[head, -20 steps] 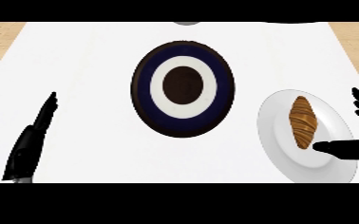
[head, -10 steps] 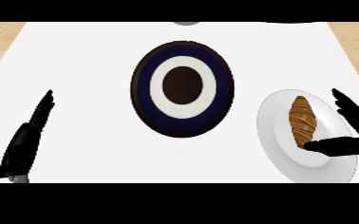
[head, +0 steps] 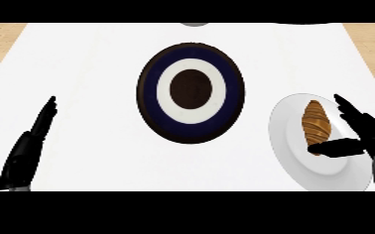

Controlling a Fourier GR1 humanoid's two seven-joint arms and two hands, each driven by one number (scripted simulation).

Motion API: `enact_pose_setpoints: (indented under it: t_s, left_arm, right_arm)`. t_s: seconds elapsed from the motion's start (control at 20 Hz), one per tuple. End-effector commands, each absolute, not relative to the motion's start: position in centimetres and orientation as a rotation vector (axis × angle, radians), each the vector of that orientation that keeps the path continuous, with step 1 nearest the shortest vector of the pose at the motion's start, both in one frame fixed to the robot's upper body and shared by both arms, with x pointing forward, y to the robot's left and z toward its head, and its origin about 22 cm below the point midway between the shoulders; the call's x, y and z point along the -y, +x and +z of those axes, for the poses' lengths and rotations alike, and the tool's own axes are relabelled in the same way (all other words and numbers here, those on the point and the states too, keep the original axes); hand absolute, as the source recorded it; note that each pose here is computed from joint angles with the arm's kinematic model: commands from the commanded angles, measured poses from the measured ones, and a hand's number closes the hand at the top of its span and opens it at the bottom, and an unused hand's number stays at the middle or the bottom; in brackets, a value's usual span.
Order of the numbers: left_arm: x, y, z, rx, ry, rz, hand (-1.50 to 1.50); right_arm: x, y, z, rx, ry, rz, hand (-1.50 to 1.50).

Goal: Pick the croissant from the plate and place it in the plate

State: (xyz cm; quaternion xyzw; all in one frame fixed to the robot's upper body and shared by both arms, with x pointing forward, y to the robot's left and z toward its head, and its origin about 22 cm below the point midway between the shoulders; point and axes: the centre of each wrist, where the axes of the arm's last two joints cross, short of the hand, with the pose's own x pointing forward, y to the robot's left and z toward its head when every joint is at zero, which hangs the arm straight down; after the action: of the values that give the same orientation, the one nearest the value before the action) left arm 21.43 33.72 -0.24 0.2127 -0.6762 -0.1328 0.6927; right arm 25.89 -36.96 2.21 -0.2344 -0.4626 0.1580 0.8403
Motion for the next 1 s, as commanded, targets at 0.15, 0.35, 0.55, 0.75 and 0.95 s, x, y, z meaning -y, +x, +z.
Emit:
enact_pose_setpoints:
  t_s: [0.15, 0.35, 0.55, 0.75, 0.95]
  left_arm:
    - [-34.9, 22.0, -2.3, 1.512, 0.470, -0.299, 0.00]
    - [-34.4, 20.4, -1.8, 1.510, 0.485, -0.290, 0.00]
    - [-34.6, 21.4, -1.0, 1.519, 0.480, -0.296, 0.00]
    - [-33.5, 22.1, -1.5, 1.524, 0.475, -0.305, 0.00]
    - [-33.5, 20.7, -1.0, 1.504, 0.474, -0.294, 0.00]
  right_arm:
    - [35.6, 26.8, -0.5, 0.988, -0.476, 0.350, -1.50]
    - [33.8, 26.4, 1.1, 1.069, -0.471, 0.317, 1.50]
    - [35.0, 27.3, 1.1, 1.106, -0.510, 0.320, 1.50]
    - [35.5, 28.1, -1.2, 1.080, -0.532, 0.326, 1.50]
    - [32.6, 21.4, -3.0, 0.947, -0.783, 0.372, 1.50]
